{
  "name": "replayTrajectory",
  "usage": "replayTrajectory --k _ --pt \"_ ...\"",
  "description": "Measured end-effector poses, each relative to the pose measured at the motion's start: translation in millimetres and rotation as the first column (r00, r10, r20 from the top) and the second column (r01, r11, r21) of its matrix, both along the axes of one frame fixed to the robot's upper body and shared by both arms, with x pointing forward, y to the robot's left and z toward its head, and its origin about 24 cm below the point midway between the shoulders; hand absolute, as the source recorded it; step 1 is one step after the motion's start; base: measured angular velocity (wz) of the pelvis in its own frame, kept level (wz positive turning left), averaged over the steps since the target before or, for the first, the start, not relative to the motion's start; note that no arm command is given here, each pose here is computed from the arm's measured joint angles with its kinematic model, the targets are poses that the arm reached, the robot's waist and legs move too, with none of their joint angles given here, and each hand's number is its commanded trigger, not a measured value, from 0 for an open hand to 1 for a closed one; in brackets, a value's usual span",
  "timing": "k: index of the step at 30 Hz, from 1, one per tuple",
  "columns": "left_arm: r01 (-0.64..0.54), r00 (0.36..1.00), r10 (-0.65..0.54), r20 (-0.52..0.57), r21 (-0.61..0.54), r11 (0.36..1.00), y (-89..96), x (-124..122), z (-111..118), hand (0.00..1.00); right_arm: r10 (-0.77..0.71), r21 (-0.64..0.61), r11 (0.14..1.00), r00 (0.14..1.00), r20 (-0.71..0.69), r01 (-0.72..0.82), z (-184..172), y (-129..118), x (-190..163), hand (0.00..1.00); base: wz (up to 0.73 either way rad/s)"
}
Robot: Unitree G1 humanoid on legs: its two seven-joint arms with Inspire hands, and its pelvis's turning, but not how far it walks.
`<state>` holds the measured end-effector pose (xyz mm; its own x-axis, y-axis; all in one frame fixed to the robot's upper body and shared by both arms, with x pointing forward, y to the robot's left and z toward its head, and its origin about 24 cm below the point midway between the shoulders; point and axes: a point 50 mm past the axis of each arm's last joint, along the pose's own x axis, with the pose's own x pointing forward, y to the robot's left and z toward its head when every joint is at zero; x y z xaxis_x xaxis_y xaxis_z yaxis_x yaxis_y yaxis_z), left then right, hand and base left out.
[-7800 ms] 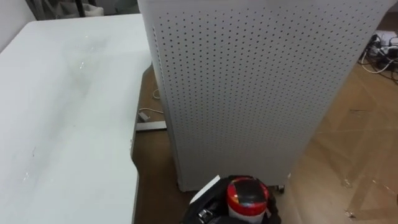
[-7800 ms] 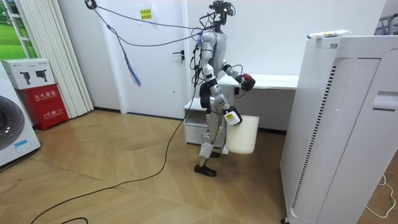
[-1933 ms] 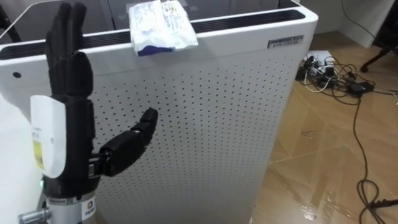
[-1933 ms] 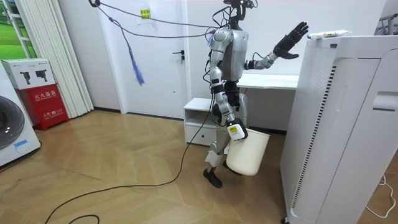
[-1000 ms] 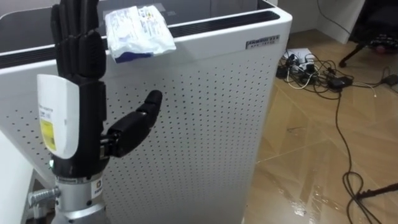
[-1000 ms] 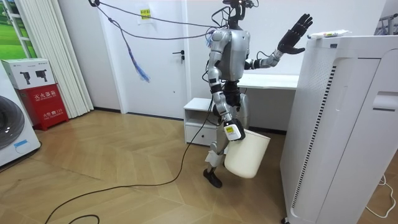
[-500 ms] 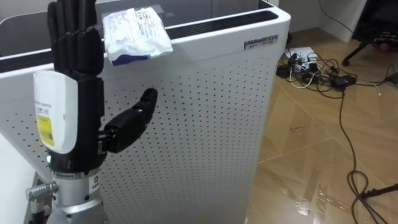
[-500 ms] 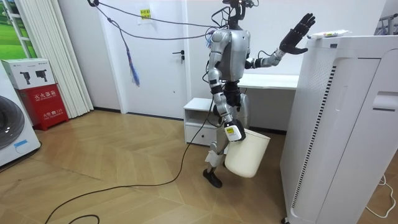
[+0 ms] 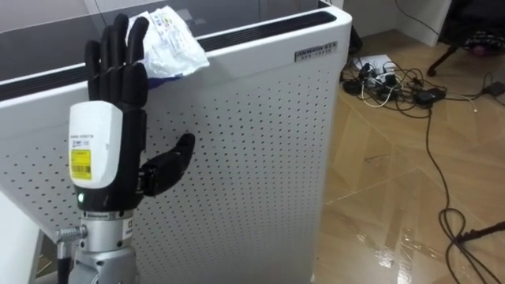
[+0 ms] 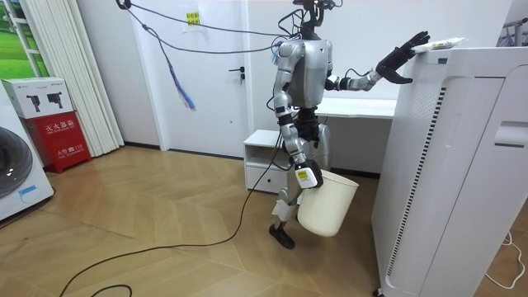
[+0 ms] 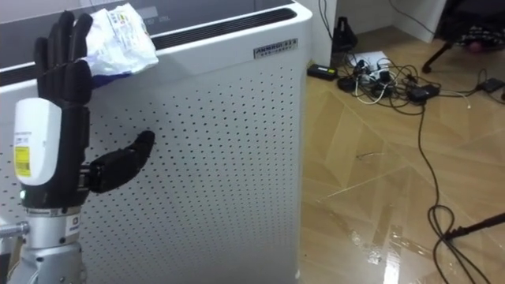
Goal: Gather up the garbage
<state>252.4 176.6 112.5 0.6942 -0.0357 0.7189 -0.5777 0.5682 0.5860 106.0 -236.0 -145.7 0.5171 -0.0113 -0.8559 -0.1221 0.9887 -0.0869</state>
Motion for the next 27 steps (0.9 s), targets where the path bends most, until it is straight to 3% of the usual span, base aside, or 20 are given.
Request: replayTrajectory --k 1,2,4,5,12,20,27 --pt "-0.001 1.0 0.001 -0.002 0.005 1.0 0.9 0 0 0.0 0.001 -0.002 1.0 1.0 0.004 -0.001 1 -1 1 1.0 0.0" --pt "-0.005 1.0 0.005 -0.009 0.018 1.0 3.1 1 -1 0.27 0.005 -0.005 1.0 1.0 0.01 -0.005 2 -2 3 1.0 -0.04" --pt "-0.005 1.0 0.006 -0.016 0.032 0.999 5.2 4 -3 0.66 0.007 -0.011 1.0 1.0 0.014 -0.007 3 -4 4 1.0 -0.06" --pt "-0.008 1.0 0.009 -0.017 0.034 0.999 6.0 6 -3 1.0 0.007 -0.016 1.0 1.0 0.013 -0.007 3 -5 4 1.0 -0.07" --pt "-0.048 0.999 0.048 -0.003 0.028 0.998 10.0 11 -2 1.0 0.002 -0.031 1.0 1.0 -0.011 -0.003 4 -11 2 1.0 -0.04" --pt "-0.093 0.99 0.093 0.11 -0.005 0.996 14.7 20 18 1.0 0.002 -0.031 1.0 1.0 -0.012 -0.002 4 -11 2 1.0 0.0" --pt "-0.115 0.987 0.114 0.115 -0.003 0.993 15.9 24 23 1.0 0.009 -0.03 1.0 1.0 -0.003 -0.009 5 -10 5 1.0 -0.04"
